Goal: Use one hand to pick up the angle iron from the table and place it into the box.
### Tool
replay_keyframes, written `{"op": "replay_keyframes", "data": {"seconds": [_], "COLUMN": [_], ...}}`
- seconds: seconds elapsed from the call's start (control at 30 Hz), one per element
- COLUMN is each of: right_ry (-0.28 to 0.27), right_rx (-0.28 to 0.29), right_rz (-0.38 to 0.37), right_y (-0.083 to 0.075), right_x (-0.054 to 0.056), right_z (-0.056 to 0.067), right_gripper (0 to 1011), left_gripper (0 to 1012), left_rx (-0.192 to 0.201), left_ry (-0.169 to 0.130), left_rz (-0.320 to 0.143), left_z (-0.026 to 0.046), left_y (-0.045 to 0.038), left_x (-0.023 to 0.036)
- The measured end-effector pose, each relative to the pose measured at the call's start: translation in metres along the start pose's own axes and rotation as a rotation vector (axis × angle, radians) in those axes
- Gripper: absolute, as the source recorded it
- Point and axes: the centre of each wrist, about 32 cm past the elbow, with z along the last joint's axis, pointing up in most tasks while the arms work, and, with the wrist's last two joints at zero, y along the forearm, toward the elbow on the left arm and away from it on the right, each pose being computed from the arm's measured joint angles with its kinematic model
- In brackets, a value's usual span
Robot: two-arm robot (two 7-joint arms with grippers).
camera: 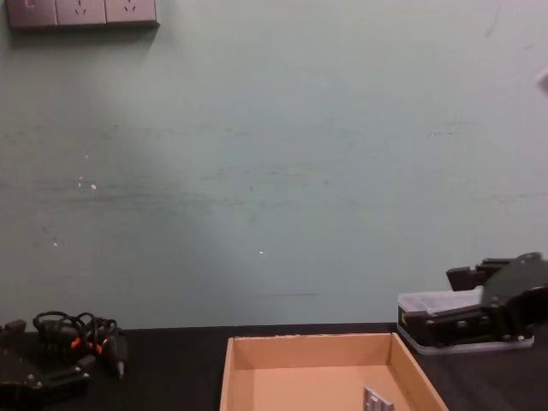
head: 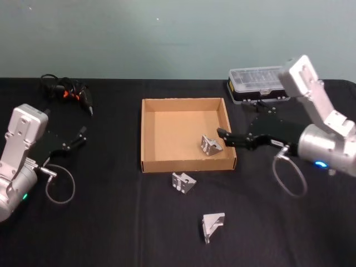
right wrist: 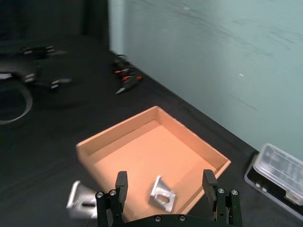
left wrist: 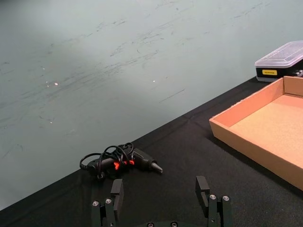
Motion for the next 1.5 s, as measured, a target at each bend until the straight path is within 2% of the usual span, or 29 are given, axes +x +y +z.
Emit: {"op": "replay_keyframes", "data": {"seconds": [0.1, 0.2, 0.23, 0.33, 0.37, 0.5, 0.6, 0.73, 1.13, 1.5], "right_ry": [-0.032, -0.08, -0.08, -0.132, -0.132, -0.186, -0.205, -0.225, -0.255, -0.26], "right_rx": [0.002, -0.002, -0.002, -0.014, -0.014, -0.032, -0.045, -0.072, -0.162, -0.184], "right_rz": [0.046, 0.128, 0.128, 0.226, 0.226, 0.347, 0.392, 0.462, 0.552, 0.618], "right_y": [-0.009, -0.024, -0.024, -0.037, -0.037, -0.047, -0.048, -0.047, -0.029, -0.01], "right_x": [0.005, 0.015, 0.015, 0.024, 0.024, 0.032, 0.034, 0.033, 0.025, 0.016], "right_z": [0.002, 0.003, 0.003, 0.003, 0.003, 0.002, 0.001, -0.003, -0.022, -0.031], "right_gripper": [1003, 1003, 1003, 1003, 1003, 1003, 1003, 1003, 1003, 1003], "left_gripper": [1000, 1000, 1000, 1000, 1000, 1000, 1000, 1000, 1000, 1000], "left_rx": [0.0, 0.0, 0.0, 0.0, 0.0, 0.0, 0.0, 0.0, 0.0, 0.0], "left_ry": [0.0, 0.0, 0.0, 0.0, 0.0, 0.0, 0.0, 0.0, 0.0, 0.0], "left_rz": [0.0, 0.0, 0.0, 0.0, 0.0, 0.0, 0.0, 0.0, 0.0, 0.0], "left_z": [0.0, 0.0, 0.0, 0.0, 0.0, 0.0, 0.0, 0.0, 0.0, 0.0], "left_y": [0.0, 0.0, 0.0, 0.0, 0.0, 0.0, 0.0, 0.0, 0.0, 0.0], "left_x": [0.0, 0.0, 0.0, 0.0, 0.0, 0.0, 0.0, 0.0, 0.0, 0.0]}}
